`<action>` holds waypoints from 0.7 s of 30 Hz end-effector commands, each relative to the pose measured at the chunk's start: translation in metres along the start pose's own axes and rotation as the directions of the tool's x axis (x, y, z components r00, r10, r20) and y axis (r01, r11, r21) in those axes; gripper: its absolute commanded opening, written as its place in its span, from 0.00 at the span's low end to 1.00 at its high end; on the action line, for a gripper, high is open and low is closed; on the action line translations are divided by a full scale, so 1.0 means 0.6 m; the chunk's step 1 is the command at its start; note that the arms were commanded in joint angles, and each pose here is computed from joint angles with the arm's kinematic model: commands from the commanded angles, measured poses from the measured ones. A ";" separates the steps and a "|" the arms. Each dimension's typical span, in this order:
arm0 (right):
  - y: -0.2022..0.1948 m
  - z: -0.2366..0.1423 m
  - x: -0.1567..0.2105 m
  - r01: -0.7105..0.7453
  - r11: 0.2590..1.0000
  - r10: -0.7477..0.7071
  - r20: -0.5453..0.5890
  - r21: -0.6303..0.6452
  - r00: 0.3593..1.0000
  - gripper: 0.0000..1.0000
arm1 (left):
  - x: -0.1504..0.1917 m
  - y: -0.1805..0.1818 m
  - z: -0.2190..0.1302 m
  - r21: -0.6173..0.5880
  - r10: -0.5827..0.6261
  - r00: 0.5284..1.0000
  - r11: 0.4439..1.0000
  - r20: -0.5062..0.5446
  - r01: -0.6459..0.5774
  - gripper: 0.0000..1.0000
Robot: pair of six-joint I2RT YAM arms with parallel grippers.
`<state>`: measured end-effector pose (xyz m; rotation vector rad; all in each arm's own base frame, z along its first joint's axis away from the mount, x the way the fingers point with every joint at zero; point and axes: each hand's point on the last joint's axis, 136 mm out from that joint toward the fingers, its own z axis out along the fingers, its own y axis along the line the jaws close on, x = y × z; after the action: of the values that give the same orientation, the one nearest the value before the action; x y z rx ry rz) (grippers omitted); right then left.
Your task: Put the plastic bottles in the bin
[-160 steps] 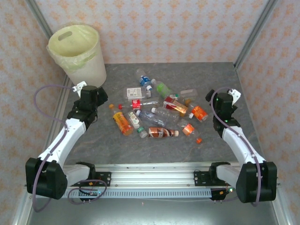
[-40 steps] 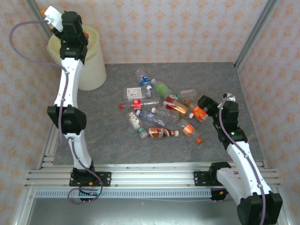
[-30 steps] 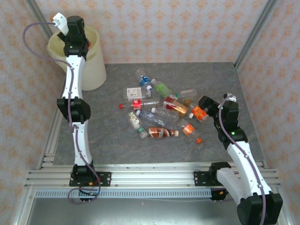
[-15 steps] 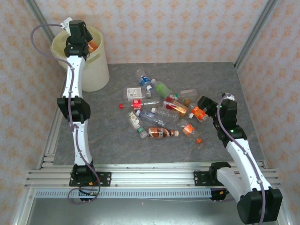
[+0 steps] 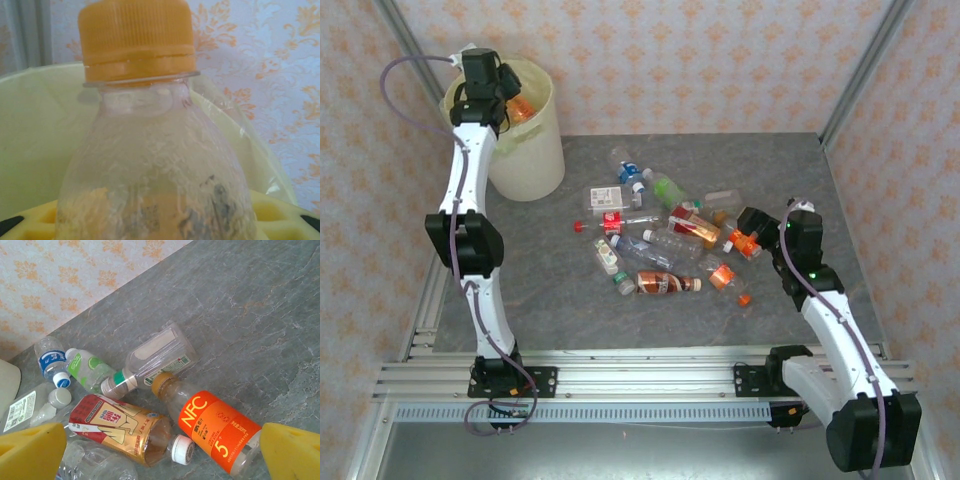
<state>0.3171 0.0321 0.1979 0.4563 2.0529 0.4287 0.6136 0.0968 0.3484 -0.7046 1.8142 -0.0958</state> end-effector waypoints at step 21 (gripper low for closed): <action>0.018 -0.001 -0.006 -0.020 0.999 0.020 0.007 -0.044 1.000 0.99 | 0.063 -0.104 0.019 0.241 0.133 0.984 0.965 -0.119 -0.101 0.75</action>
<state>0.3170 0.0353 0.1976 0.4514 2.0578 0.4483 0.6519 0.0418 0.3056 -0.4964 1.9565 -0.2394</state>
